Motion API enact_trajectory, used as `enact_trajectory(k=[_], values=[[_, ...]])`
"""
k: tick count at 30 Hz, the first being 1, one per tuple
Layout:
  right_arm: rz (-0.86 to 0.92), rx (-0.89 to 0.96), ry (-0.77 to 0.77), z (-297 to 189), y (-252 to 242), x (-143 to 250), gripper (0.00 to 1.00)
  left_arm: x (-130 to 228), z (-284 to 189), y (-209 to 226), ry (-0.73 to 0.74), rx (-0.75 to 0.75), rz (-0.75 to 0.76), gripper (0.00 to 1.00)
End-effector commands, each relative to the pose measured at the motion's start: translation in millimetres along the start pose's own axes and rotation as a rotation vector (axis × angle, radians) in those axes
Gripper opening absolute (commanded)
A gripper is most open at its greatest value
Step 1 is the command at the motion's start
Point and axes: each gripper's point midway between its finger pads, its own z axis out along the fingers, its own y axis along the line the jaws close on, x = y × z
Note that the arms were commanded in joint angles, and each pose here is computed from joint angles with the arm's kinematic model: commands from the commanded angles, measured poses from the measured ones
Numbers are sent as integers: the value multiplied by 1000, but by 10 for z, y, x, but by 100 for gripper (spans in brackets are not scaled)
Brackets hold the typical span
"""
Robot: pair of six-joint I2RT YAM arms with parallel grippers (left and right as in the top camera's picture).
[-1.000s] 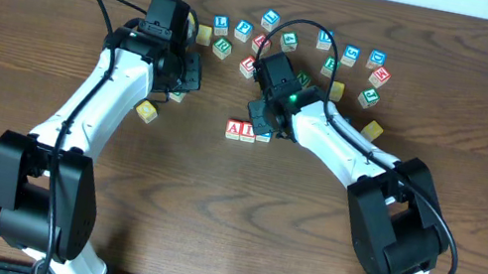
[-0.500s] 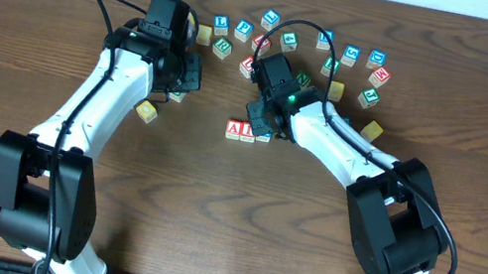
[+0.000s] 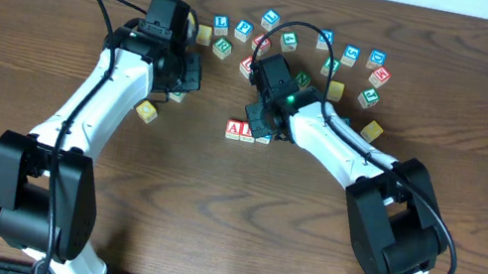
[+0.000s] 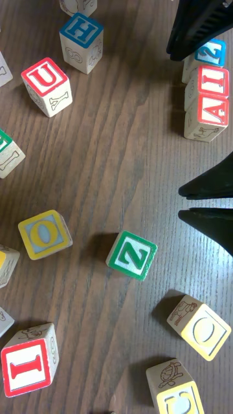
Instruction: Spell out AI2
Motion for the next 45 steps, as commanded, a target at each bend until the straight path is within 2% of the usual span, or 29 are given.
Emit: enact_trajectory(k=[1,19,25,33,45], values=[[-27,-5,15,29,49,60,1,60,55,49,16,-20,-6,8],[-43,-65,-32,24,163,-60,1,59,55,49,16,-20,-6,8],[136,48,-93,-93,-153,-252,1,59,55,49,16,-20,2,7],[347,113,1,-163,-491,-10,1,51,55,46,13,-19,2,7],[320,63,74,-164,-277,152,1,49,55,46,12,-19,2,7]])
